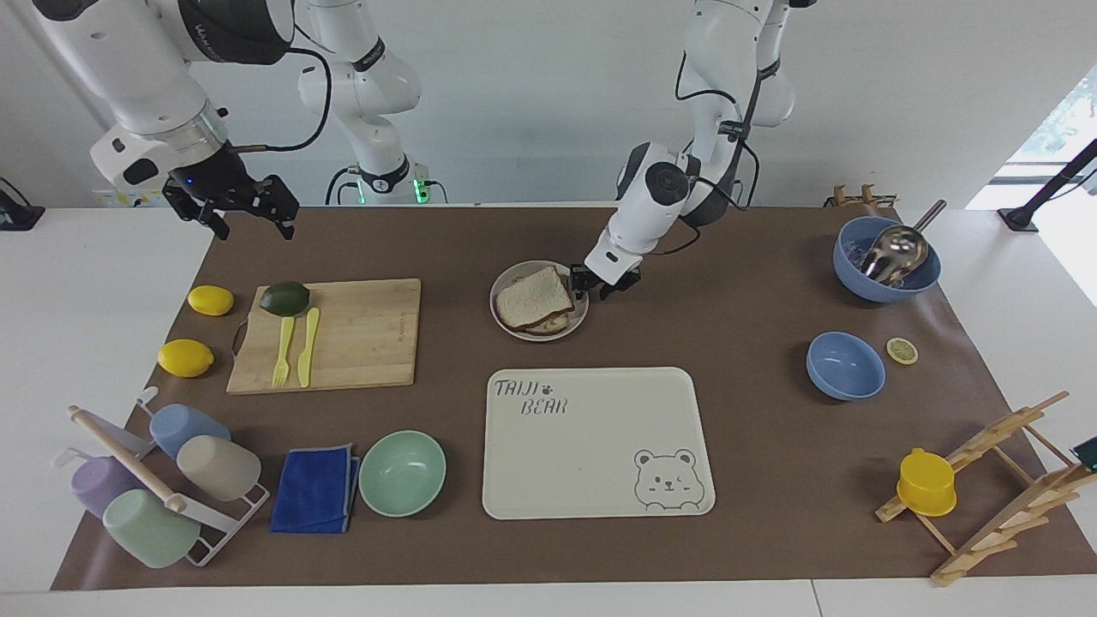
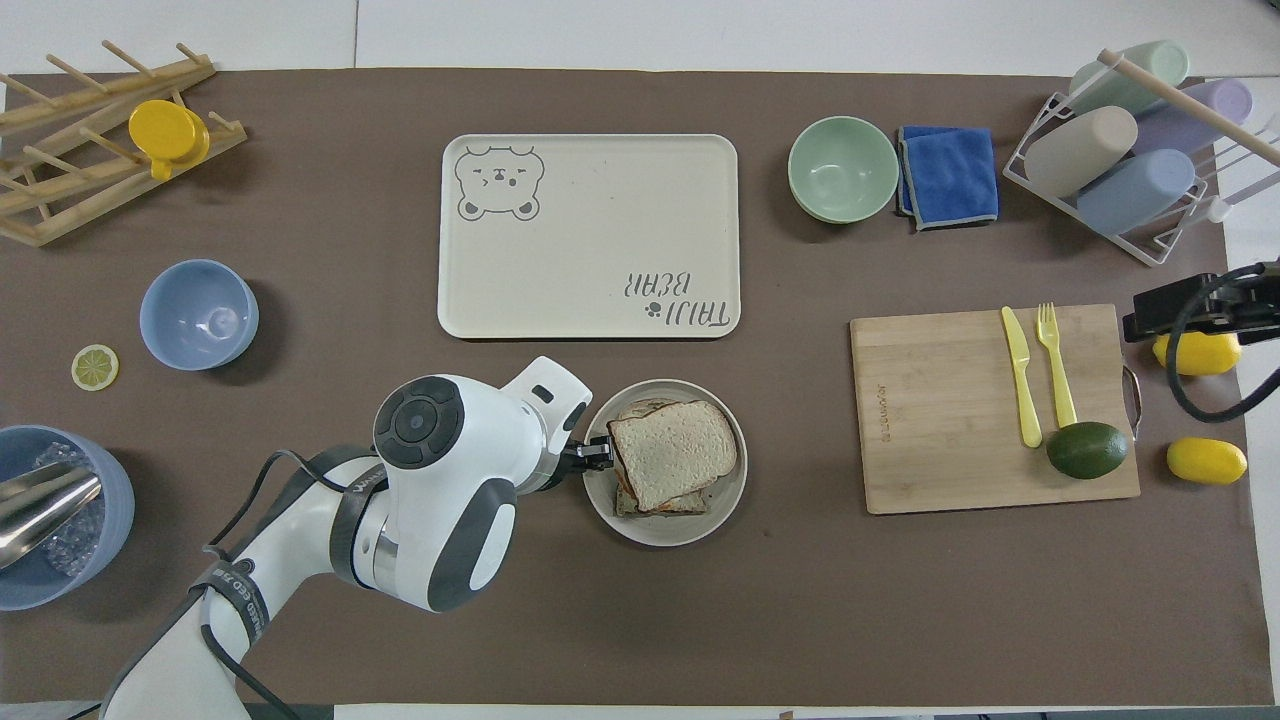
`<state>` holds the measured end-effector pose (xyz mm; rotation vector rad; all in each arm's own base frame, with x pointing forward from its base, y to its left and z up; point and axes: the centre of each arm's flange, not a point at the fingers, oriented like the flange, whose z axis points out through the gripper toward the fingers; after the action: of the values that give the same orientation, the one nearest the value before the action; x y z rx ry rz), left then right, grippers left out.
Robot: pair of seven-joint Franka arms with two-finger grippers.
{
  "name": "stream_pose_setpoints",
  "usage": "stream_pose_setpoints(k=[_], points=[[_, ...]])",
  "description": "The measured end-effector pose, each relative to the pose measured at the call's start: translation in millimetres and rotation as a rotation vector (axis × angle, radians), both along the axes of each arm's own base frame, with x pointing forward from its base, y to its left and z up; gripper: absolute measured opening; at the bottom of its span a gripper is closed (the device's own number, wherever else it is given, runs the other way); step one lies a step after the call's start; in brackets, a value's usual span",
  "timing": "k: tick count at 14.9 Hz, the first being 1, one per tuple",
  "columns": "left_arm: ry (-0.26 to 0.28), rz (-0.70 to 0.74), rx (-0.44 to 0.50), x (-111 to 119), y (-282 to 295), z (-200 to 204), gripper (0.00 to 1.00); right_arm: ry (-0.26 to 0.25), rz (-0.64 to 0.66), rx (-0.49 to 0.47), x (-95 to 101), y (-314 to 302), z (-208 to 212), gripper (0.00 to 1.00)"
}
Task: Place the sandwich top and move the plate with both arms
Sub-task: 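Grasp the white plate rim with the left gripper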
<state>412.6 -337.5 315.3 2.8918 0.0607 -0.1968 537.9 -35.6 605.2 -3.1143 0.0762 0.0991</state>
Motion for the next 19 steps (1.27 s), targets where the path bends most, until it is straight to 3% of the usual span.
stream_pose_setpoints(k=[4, 11, 13, 14, 16, 19], points=[[-0.003, 0.01, -0.003, 0.6, 0.6, -2.2, 0.37, 0.0, -0.002, 0.0, -0.1, -1.7, 0.0, 1.0], [0.005, 0.018, -0.004, -1.9, -0.4, -10.2, 0.3, 0.0, -0.006, 0.0, -0.4, -3.9, 0.1, 1.0], [0.005, 0.021, -0.008, -2.6, -1.8, -10.5, 0.16, 0.0, -0.006, 0.0, -0.4, -3.9, 0.1, 1.0], [0.005, 0.021, -0.008, -2.8, -2.1, -10.8, 0.16, 0.0, -0.006, 0.0, -0.4, -3.9, 0.1, 1.0], [0.003, 0.019, -0.013, -3.9, -4.3, -8.5, 0.04, 0.0, -0.006, 0.0, -0.4, -3.9, 0.1, 1.0], [0.001, 0.02, -0.014, -3.5, -4.0, -7.7, 0.04, 0.0, -0.006, 0.0, -0.4, -3.9, 0.1, 1.0]])
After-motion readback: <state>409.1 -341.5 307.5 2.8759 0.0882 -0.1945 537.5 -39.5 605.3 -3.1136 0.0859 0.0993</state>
